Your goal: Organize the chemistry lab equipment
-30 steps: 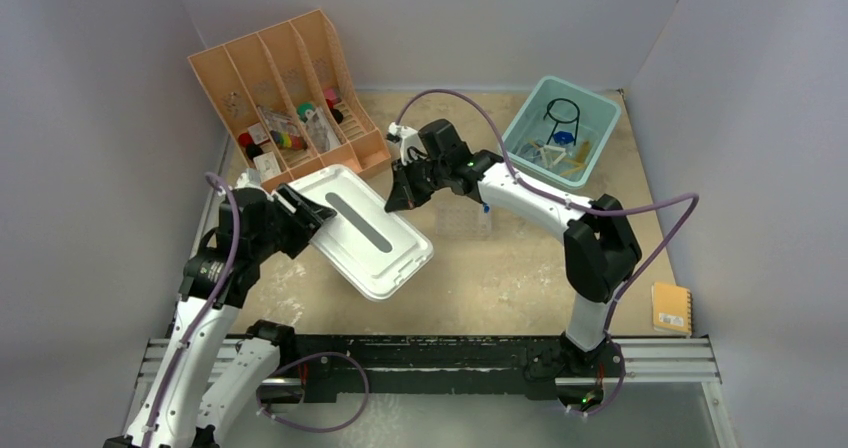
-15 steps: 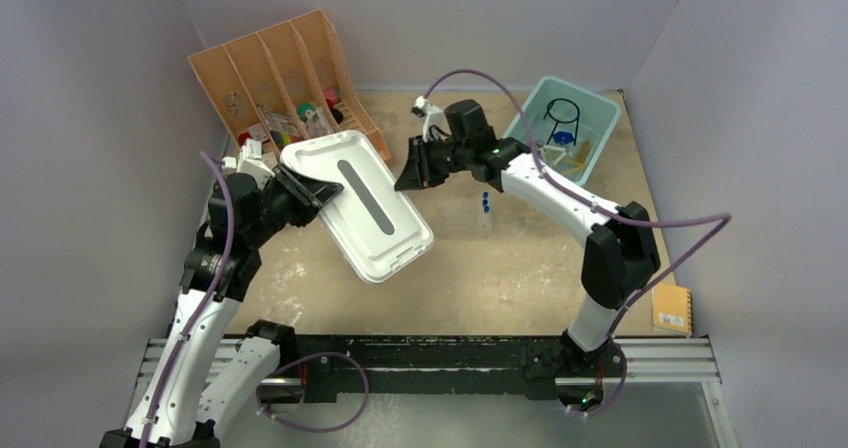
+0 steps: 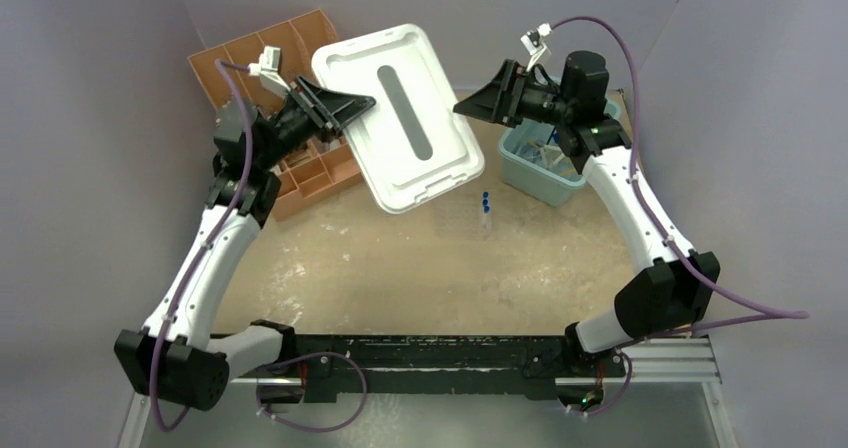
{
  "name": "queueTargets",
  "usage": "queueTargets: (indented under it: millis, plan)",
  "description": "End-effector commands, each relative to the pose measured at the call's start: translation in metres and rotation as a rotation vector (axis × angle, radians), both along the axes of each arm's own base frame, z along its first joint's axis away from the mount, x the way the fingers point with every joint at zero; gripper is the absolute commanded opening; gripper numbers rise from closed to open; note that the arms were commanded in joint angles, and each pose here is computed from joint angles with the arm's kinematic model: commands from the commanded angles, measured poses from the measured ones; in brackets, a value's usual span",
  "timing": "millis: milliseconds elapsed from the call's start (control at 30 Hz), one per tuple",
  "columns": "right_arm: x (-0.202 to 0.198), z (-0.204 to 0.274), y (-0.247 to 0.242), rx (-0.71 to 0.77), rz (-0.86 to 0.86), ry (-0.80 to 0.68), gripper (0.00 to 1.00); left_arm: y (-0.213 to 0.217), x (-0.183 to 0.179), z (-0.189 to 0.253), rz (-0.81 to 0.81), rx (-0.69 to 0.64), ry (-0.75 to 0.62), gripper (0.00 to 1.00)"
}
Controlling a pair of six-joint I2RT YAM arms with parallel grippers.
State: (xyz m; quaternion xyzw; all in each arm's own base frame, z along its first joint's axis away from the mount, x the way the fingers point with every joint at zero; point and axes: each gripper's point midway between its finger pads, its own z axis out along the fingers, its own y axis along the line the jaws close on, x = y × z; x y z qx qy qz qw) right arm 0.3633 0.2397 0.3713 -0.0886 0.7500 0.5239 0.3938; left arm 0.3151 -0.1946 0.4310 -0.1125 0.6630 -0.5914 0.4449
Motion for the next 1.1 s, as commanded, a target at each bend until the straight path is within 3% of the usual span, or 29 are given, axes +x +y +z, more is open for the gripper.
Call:
queueTargets:
  millis: [0, 200, 433, 500, 633, 800, 933, 1067]
  plan:
    - [-0.015, 0.054, -0.001, 0.151, 0.101, -0.056, 0.84, -0.014, -0.011, 0.076, -0.167, -0.214, -0.200, 0.00]
    - [-0.031, 0.092, 0.001, 0.276, 0.201, -0.097, 0.78, -0.033, 0.009, 0.079, -0.246, -0.296, -0.191, 0.00]
    - [-0.030, 0.100, -0.015, 0.336, 0.186, -0.087, 0.40, -0.045, 0.031, 0.069, -0.274, -0.283, -0.156, 0.00]
    - [-0.024, 0.100, -0.022, 0.347, 0.148, -0.094, 0.24, -0.047, 0.037, 0.067, -0.280, -0.281, -0.149, 0.00]
    - [-0.018, 0.106, -0.028, 0.374, 0.105, -0.108, 0.03, -0.054, 0.048, 0.061, -0.294, -0.283, -0.131, 0.34]
    - [-0.001, 0.106, -0.046, 0.409, -0.015, -0.104, 0.00, -0.058, 0.069, 0.045, -0.263, -0.281, -0.100, 0.64]
    - [0.017, 0.101, -0.082, 0.452, -0.166, -0.091, 0.00, -0.060, 0.096, 0.012, -0.196, -0.250, -0.023, 0.72]
    - [0.044, 0.079, -0.128, 0.458, -0.382, -0.056, 0.00, -0.062, 0.122, -0.022, -0.134, -0.209, 0.046, 0.73]
